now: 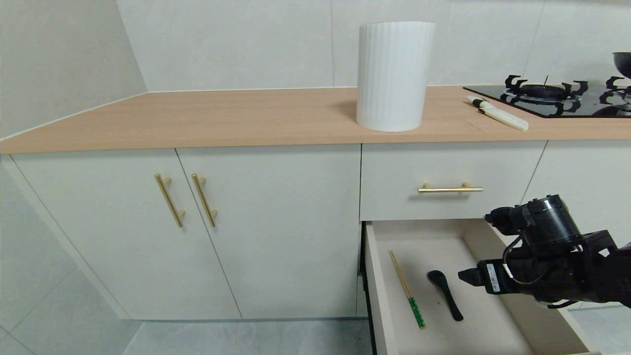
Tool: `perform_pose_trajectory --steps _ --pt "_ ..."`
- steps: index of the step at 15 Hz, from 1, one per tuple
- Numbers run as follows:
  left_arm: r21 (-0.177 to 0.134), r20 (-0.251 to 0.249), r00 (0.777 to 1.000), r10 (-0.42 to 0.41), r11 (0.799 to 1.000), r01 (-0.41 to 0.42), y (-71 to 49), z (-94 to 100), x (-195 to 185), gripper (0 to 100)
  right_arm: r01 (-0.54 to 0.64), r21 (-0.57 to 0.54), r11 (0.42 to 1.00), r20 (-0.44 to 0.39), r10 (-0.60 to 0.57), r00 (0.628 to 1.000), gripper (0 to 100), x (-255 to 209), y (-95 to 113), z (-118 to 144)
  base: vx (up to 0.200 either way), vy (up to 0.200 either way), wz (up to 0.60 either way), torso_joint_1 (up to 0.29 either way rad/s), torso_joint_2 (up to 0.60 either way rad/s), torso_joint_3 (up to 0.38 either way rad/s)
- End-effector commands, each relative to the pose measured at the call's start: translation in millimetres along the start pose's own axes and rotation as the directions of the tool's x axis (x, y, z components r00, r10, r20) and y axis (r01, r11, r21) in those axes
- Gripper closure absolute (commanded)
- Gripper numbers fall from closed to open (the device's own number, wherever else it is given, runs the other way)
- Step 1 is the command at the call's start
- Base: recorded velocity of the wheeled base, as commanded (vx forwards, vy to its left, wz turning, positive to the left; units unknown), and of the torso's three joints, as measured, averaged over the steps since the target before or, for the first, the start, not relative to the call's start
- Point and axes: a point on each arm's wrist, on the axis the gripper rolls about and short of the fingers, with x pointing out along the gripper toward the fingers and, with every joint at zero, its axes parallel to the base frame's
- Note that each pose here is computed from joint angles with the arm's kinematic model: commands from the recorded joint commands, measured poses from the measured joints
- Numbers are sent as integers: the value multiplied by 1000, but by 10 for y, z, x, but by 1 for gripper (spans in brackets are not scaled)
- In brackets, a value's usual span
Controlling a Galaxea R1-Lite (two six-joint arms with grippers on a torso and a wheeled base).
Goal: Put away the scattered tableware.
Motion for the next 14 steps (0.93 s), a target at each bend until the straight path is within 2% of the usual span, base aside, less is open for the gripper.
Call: perform_pose_trajectory --steps 1,3,11,14 --pt "0 -2 1000 0 1000 0 0 0 1 0 -10 1 1000 29 10 1000 0 -83 7 30 0 0 0 0 0 0" --pt "0 -2 1000 0 1000 0 0 0 1 0 -11 0 1000 29 11 1000 0 -95 7 23 0 0 0 0 0 0" --pt "-2 -2 1000 0 1000 0 0 0 1 0 -19 -21 1000 10 19 1000 0 -144 33 -21 -200 0 0 2 4 4" --pt "-2 -2 1000 0 1000 0 0 0 1 0 -27 -35 999 -5 26 1000 0 -141 64 -68 0 0 0 0 0 0"
